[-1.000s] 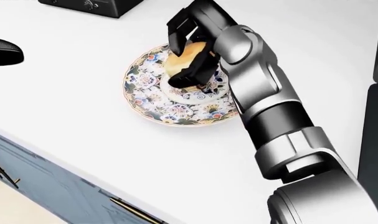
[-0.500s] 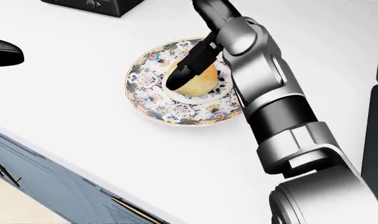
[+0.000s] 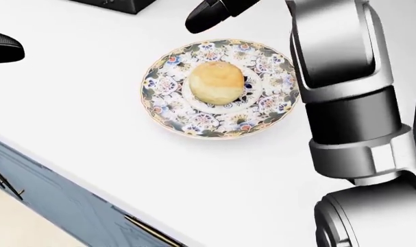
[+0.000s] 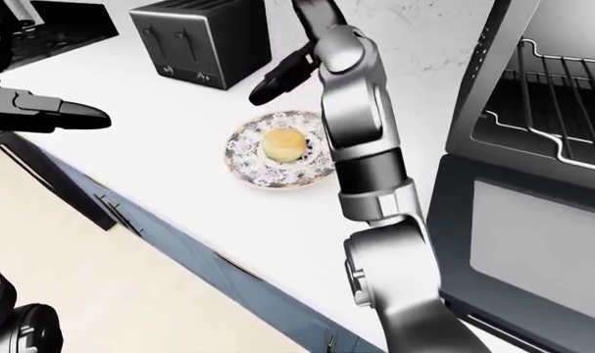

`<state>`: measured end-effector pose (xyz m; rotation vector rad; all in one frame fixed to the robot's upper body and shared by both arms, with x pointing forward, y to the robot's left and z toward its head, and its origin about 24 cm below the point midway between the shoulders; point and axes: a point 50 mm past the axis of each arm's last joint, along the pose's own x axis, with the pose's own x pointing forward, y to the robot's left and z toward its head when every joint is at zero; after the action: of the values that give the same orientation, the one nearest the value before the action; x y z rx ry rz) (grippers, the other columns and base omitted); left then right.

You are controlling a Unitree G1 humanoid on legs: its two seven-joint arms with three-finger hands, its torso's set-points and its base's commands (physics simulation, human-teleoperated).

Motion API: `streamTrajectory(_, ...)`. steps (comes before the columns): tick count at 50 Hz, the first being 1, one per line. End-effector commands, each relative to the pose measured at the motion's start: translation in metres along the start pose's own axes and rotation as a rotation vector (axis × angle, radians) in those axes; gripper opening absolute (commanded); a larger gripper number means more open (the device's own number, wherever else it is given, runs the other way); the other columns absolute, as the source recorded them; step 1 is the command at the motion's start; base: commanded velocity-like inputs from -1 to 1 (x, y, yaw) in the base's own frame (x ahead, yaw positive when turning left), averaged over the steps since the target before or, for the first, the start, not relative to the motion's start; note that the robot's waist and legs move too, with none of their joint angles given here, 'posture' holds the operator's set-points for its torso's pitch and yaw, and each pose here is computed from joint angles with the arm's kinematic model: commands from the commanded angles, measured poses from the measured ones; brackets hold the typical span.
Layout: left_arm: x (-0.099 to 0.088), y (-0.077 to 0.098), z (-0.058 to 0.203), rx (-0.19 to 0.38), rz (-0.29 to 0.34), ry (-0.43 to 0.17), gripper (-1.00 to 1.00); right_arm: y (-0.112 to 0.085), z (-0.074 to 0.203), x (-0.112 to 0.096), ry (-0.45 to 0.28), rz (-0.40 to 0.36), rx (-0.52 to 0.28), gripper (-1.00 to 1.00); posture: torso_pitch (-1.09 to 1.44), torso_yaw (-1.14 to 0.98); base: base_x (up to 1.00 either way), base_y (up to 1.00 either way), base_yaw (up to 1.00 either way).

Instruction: Pick the scone from the top rack and place it on the plate on the counter.

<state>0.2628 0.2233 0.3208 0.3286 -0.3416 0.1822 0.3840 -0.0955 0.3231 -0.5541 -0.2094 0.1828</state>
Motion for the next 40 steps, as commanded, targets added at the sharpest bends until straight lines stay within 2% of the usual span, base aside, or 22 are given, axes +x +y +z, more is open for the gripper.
streamTrajectory(1,-0.002,0.006,0.013,0.01,0.034,-0.068,1.0,-0.012,0.024,-0.008,-0.072,-0.04,-0.008,1.0,0.0,0.66,0.0,0.0,0.0)
streamTrajectory(9,-0.003,0.007,0.013,0.012,0.035,-0.066,1.0,-0.017,0.041,-0.029,-0.115,-0.046,0.001,1.0,0.0,0.66,0.0,0.0,0.0)
streamTrajectory(22,-0.004,0.01,0.012,0.015,0.046,-0.065,1.0,-0.031,0.069,-0.044,-0.175,-0.078,0.007,1.0,0.0,0.66,0.0,0.0,0.0)
streamTrajectory(30,-0.007,0.02,0.019,0.011,0.085,-0.076,1.0,-0.037,0.08,-0.056,-0.198,-0.092,0.001,1.0,0.0,0.66,0.0,0.0,0.0)
streamTrajectory(35,-0.01,0.027,0.027,0.014,0.106,-0.087,1.0,-0.047,0.088,-0.065,-0.207,-0.115,0.002,1.0,0.0,0.66,0.0,0.0,0.0)
streamTrajectory(40,-0.016,0.037,0.035,0.036,0.123,-0.096,1.0,-0.052,0.088,-0.073,-0.207,-0.129,-0.002,1.0,0.0,0.66,0.0,0.0,0.0)
